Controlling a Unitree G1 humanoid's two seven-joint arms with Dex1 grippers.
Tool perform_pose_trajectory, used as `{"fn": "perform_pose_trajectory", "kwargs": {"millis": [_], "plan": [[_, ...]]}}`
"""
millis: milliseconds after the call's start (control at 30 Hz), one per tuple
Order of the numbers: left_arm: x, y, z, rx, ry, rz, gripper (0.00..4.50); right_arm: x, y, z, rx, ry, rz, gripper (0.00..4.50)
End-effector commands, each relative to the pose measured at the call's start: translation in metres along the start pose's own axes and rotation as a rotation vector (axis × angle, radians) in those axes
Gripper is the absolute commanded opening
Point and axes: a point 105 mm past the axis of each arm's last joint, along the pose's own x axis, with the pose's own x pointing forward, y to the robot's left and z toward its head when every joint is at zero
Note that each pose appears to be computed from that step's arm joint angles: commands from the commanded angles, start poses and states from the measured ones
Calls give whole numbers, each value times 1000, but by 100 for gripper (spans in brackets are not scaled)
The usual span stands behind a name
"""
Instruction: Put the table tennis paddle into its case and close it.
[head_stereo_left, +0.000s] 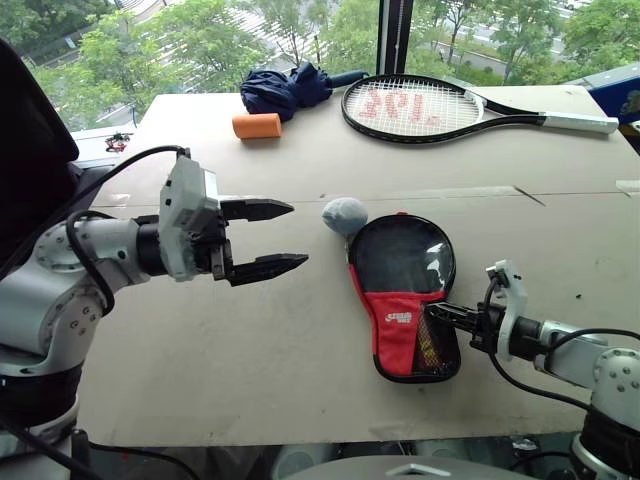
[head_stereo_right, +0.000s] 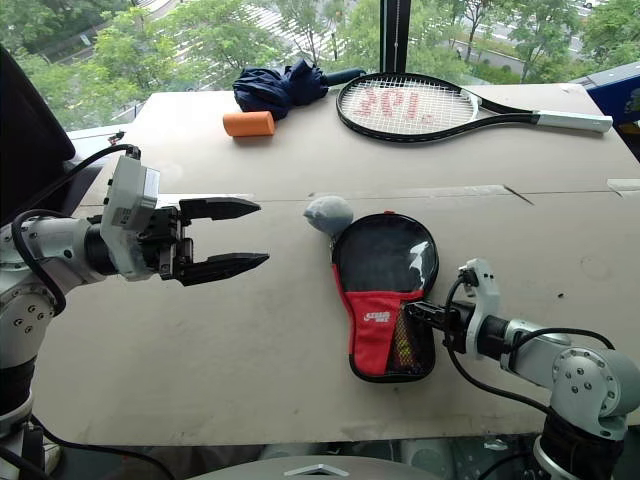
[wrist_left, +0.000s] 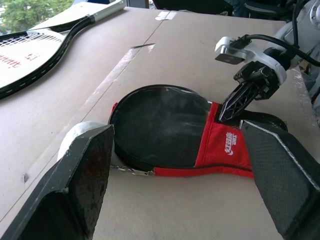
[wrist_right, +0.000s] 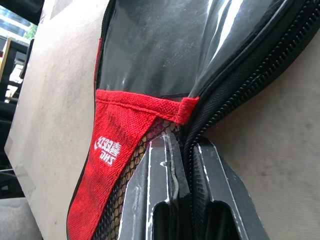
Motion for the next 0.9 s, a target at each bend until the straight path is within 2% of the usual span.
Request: {"fn": "perform_pose_trajectory", "kwargs": {"millis": [33, 100, 200, 267, 467, 500, 567, 633, 700, 900], "plan": [[-1, 2, 6, 40, -8, -8, 415, -6, -6, 12, -12, -51, -67, 5], [-1, 3, 6, 42, -7, -11, 415, -9, -4, 13, -39, -36, -54, 5], [-1, 4, 4, 43, -1, -16, 415, -18, -3, 20, -137, -12, -42, 108], [-1, 4, 3, 47, 2, -16, 415, -26, -6, 26, -199, -14, -60, 201], [-3, 5, 1, 44, 8, -15, 415, -55, -2, 31, -315, 15, 14, 201], [-4, 7, 0, 42, 12, -9, 415, -59, -1, 36, -390, -3, 21, 201], [-5, 14, -6, 30, 24, 22, 415, -59, 13, 53, -571, -124, 104, 201], [-2, 28, -16, 4, 43, 88, 415, -45, 22, 58, -746, -163, 151, 201], [2, 42, -28, -45, 62, 150, 415, -27, 24, 54, -815, -152, 174, 201], [14, 72, -62, -67, 112, 180, 415, 16, 18, 36, -822, -100, 207, 201]]}}
